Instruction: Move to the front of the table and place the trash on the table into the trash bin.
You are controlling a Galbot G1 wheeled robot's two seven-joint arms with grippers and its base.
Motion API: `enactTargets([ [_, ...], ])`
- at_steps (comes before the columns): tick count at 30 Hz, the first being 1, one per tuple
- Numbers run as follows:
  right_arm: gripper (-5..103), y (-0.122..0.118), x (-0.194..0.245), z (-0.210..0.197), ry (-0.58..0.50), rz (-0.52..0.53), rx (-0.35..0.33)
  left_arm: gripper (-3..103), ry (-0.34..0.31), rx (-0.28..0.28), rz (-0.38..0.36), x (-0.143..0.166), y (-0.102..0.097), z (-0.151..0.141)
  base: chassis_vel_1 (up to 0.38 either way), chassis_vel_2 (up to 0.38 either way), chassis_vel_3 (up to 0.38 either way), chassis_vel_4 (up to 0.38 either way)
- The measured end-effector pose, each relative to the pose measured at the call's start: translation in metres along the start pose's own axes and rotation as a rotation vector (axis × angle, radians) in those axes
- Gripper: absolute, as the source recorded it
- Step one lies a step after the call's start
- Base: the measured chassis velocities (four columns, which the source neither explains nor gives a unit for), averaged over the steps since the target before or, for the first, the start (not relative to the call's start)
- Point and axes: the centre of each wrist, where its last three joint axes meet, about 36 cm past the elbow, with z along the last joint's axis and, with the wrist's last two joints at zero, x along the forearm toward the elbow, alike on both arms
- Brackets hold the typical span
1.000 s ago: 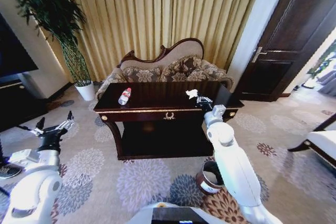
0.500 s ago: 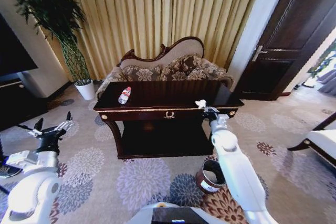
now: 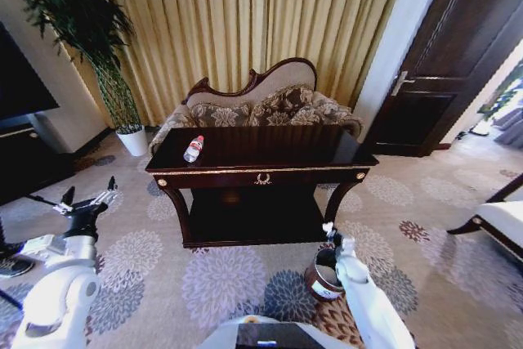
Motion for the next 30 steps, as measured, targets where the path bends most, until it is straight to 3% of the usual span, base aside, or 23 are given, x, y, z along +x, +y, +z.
enactTargets([
  [6,0,-0.014,-0.003,0.027,0.07,0.038,0.02,100,0.0,0.008,-0.016,0.002,0.003,0.0,0.0,0.0,0.0,0.0],
  [17,0,-0.041,-0.016,0.029,0.071,0.113,0.121,100,0.004,0.025,-0.026,0.004,0.002,0.003,0.0,0.0,0.0,0.0],
  [22,0,-0.044,-0.005,0.043,0.093,0.119,0.167,100,0.011,0.021,-0.024,0.005,0.003,0.004,0.0,0.0,0.0,0.0],
  [30,-3,-0.036,0.016,0.047,0.105,0.111,0.18,100,0.016,0.028,-0.028,0.002,0.005,0.006,0.0,0.0,0.0,0.0],
])
